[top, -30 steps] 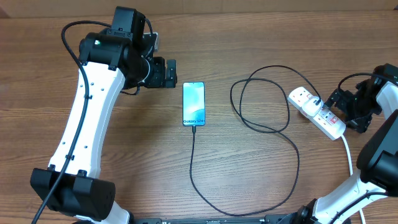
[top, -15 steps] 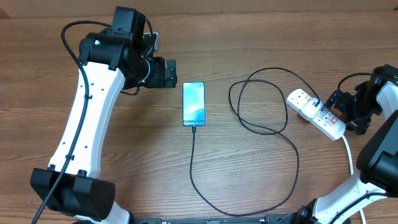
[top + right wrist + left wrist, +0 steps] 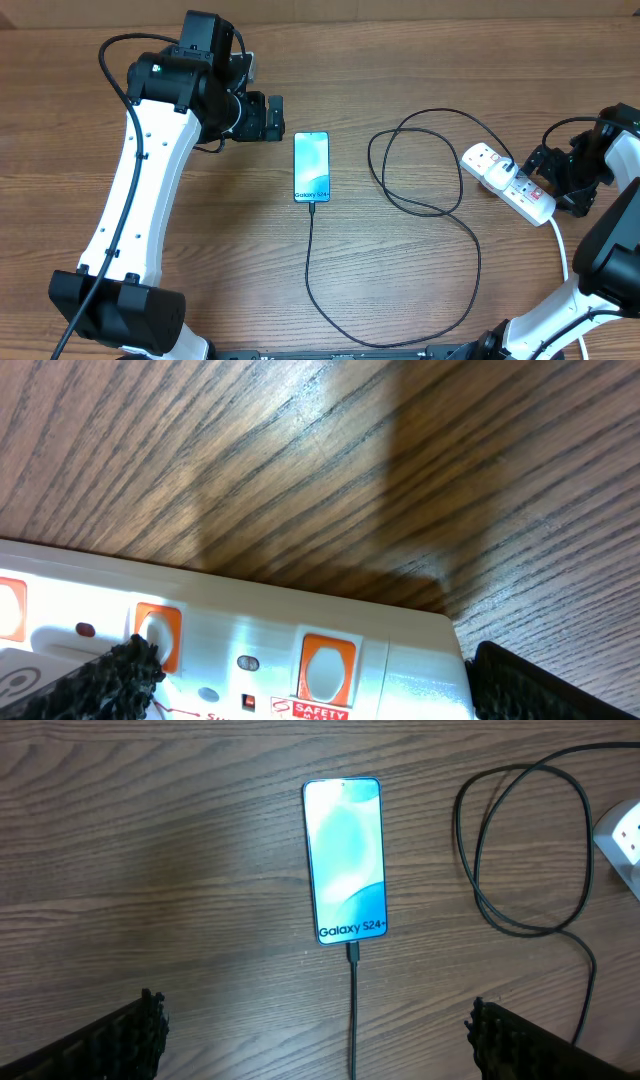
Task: Plug charger to phone and switch on socket
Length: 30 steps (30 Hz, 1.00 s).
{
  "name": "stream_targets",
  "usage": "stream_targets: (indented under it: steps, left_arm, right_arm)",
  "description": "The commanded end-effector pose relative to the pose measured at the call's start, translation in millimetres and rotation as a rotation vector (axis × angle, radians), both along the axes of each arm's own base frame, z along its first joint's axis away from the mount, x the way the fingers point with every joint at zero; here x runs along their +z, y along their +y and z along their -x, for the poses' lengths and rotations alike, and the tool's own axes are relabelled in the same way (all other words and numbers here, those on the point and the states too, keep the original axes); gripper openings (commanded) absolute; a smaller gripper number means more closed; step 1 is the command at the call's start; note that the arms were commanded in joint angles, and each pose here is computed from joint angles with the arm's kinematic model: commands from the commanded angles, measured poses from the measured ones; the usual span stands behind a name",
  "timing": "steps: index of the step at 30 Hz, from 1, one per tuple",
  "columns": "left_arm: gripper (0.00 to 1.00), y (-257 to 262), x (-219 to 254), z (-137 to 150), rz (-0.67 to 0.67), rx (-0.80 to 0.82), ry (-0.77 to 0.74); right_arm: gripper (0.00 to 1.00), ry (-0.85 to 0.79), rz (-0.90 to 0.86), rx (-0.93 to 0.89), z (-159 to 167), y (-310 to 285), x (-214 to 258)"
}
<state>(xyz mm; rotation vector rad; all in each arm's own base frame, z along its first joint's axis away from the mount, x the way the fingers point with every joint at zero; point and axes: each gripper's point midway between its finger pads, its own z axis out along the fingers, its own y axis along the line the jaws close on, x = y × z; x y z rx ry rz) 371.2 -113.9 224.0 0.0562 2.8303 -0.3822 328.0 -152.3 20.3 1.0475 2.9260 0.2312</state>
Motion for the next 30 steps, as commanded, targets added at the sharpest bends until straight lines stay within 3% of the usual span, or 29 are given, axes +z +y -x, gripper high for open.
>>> stream_targets:
  steps: [1, 14, 17, 23, 30]
  left_arm:
    - [1.00, 0.3, 12.9, 0.4, 0.005, 0.006, -0.037]
    - [1.00, 0.3, 13.0, 0.3, 0.005, 0.006, -0.037]
    - [1.00, 0.3, 13.0, 0.3, 0.005, 0.006, -0.037]
    - [1.00, 0.3, 13.0, 0.3, 0.005, 0.006, -0.037]
    - [1.00, 0.3, 13.0, 0.3, 0.005, 0.006, -0.037]
  right_arm:
    - [1.00, 0.017, -0.011, 0.055, 0.4, 19.8, -4.2]
    - [1.00, 0.085, -0.016, 0.111, 9.2, 41.5, -18.0]
    - [1.00, 0.070, 0.071, 0.067, 0.5, 22.9, 8.9]
    - [1.00, -0.106, 0.253, 0.019, -22.1, -6.3, 115.9]
    - [1.00, -0.188, 0.266, 0.028, -4.3, 9.6, 167.8]
